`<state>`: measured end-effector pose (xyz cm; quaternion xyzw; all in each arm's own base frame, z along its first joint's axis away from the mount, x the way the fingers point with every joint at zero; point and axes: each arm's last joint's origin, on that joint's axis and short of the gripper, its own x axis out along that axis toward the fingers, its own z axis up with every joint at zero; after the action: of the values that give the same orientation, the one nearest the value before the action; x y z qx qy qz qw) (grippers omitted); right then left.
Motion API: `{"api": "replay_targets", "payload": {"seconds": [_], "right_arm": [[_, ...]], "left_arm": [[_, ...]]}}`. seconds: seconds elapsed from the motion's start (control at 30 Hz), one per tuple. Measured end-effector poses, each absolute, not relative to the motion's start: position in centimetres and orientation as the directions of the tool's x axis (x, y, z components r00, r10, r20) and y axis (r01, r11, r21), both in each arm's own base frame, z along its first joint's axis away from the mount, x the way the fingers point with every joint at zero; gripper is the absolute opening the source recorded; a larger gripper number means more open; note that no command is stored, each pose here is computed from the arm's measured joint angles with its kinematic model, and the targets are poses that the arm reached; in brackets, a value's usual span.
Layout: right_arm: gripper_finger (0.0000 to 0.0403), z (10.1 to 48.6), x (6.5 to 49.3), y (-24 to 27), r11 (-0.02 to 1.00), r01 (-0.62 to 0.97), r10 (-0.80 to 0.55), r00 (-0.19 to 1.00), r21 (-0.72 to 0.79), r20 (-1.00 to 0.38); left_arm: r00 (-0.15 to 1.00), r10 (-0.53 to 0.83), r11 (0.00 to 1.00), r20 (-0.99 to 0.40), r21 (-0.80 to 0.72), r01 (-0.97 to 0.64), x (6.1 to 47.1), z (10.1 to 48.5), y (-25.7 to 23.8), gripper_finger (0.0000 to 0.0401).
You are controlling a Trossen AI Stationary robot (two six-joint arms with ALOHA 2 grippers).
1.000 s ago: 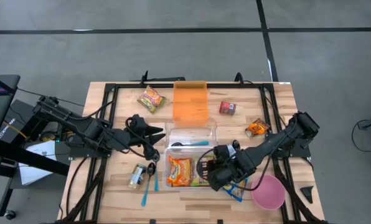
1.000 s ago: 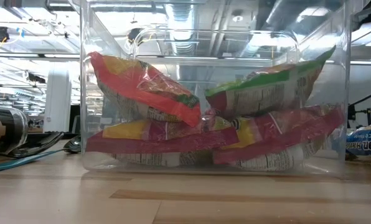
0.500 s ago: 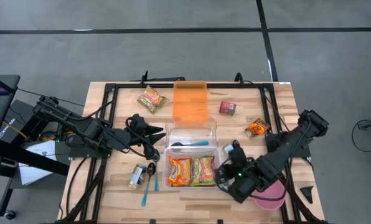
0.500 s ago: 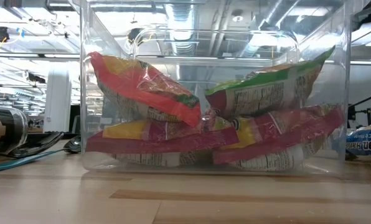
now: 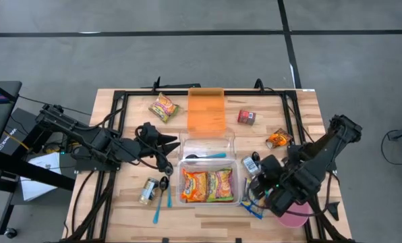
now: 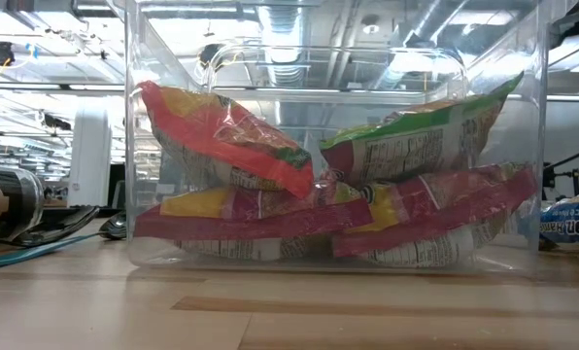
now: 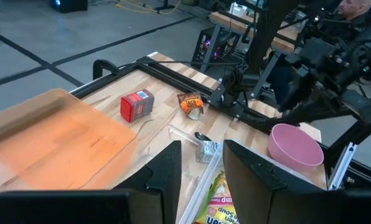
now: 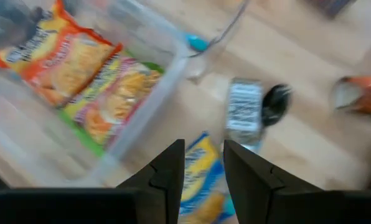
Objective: Pick & Place Food Item
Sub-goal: Put the white seasoning bottle into the orange transparent bin
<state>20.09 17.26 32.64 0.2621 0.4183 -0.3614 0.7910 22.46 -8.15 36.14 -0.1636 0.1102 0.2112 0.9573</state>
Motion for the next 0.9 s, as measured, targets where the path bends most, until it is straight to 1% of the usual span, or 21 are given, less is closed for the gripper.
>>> {"api": "replay_targets", "payload": {"seconds": [0.13,0.27,0.53,0.6,0.67,0.8,0.9], "right_arm": [[0.0107,33.4,19.0,16.2,0.643,0.765,-0.383,0.358,0.032,-0.852],[0.0107,34.0,18.7,15.8,0.702,0.712,-0.386,0.394,0.011,-0.834],[0.0107,33.9,19.1,15.4,0.692,0.722,-0.396,0.385,0.004,-0.834],[0.0107,33.7,19.1,15.4,0.671,0.742,-0.399,0.381,0.019,-0.834],[0.0107,33.1,19.0,15.4,0.616,0.787,-0.41,0.363,0.039,-0.837],[0.0107,30.6,18.4,15.5,0.516,0.856,-0.433,0.289,0.029,-0.854],[0.0108,28.4,18.2,15.7,0.5,0.866,-0.397,0.233,0.003,-0.888]], "left_arm": [[0.887,0.377,0.85,-0.268,-0.28,-0.446,22.6,36.3,-7.9,0.0113],[0.891,0.383,0.841,-0.243,-0.309,-0.445,22.8,36.6,-7.7,0.0113],[0.897,0.381,0.835,-0.225,-0.331,-0.438,22.9,36.8,-7.7,0.0113],[0.898,0.381,0.835,-0.221,-0.336,-0.437,22.9,36.9,-7.7,0.0113],[0.899,0.38,0.834,-0.219,-0.338,-0.435,22.9,36.9,-7.7,0.0113],[0.902,0.379,0.832,-0.209,-0.35,-0.431,22.9,37.0,-7.7,0.0113],[0.902,0.378,0.832,-0.206,-0.352,-0.429,23.0,37.1,-7.7,0.0113]]}}
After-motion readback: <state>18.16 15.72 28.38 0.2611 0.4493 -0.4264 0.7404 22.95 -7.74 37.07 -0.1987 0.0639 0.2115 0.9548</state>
